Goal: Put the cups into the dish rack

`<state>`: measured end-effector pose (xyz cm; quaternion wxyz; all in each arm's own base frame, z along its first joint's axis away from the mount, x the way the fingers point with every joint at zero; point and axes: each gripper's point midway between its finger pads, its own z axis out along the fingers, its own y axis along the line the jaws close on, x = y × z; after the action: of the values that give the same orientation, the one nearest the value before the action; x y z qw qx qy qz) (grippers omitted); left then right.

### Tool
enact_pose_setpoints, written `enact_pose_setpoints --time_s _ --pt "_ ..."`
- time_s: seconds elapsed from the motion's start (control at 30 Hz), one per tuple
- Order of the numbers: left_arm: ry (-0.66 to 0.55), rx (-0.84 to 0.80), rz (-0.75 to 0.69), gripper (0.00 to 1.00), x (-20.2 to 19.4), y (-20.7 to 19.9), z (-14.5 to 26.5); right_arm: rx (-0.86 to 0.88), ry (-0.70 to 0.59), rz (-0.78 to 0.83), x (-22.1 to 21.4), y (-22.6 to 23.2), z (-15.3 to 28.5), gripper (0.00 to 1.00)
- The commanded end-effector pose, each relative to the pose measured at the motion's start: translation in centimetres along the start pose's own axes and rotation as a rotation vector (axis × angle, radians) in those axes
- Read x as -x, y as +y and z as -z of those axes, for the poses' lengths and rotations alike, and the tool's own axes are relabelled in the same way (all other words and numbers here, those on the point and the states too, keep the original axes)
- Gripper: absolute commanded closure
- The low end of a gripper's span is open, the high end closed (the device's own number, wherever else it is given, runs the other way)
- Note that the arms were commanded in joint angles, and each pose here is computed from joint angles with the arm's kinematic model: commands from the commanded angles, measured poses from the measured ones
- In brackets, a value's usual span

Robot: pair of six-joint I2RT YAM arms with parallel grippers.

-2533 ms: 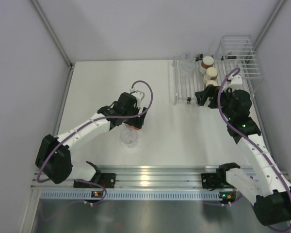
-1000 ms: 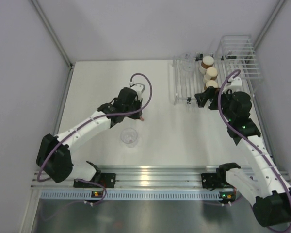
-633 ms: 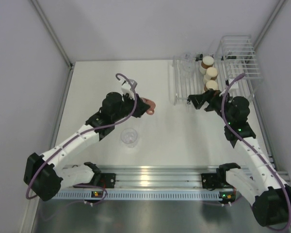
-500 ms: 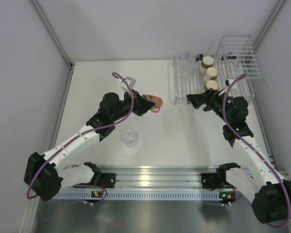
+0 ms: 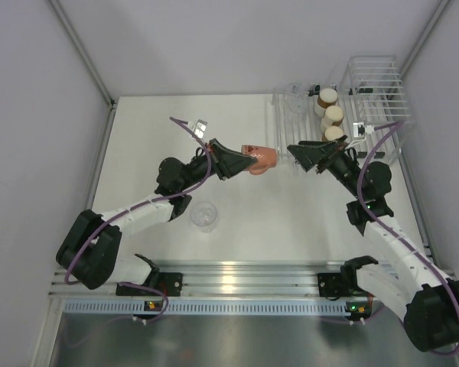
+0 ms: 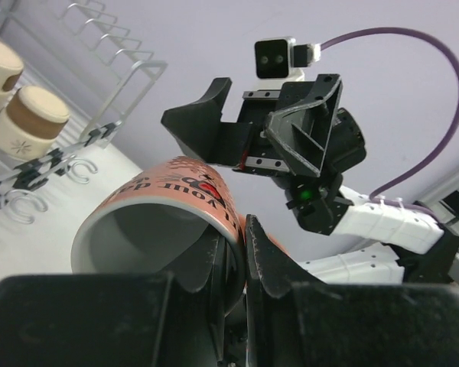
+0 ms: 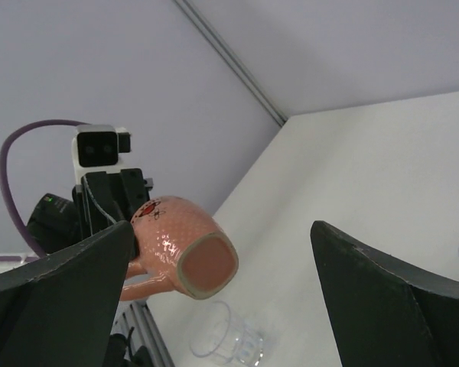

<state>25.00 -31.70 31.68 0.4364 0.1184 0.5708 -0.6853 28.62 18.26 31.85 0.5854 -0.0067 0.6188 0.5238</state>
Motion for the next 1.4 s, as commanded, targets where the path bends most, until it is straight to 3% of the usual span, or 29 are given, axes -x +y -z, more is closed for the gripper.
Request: enact_pose_setpoints --time_s 0.0,0.33,0.7,1.17,1.37 --pt "-0.111 -0.249 -0.117 1.0 3.2 -6.7 0.5 0.124 -0.056 0.008 1.0 3.6 -0.9 0.01" --pt "-0.128 -0.264 -0.138 1.0 3.6 -7.6 0.7 0.222 -0.039 -0.059 -1.5 6.2 -4.1 0.0" --pt "-0.147 -0.236 -0.161 1.0 3.6 -6.7 0.8 0.29 -0.067 -0.168 -3.1 8.1 -4.7 0.01" --pt "-0.221 -0.201 -0.219 1.0 4.7 -6.3 1.0 0.339 -0.056 -0.232 -5.1 9.7 -5.7 0.26" --pt "-0.217 -0.197 -0.231 1.0 4.6 -6.2 1.1 0.335 -0.051 -0.228 -5.5 9.9 -6.1 0.67"
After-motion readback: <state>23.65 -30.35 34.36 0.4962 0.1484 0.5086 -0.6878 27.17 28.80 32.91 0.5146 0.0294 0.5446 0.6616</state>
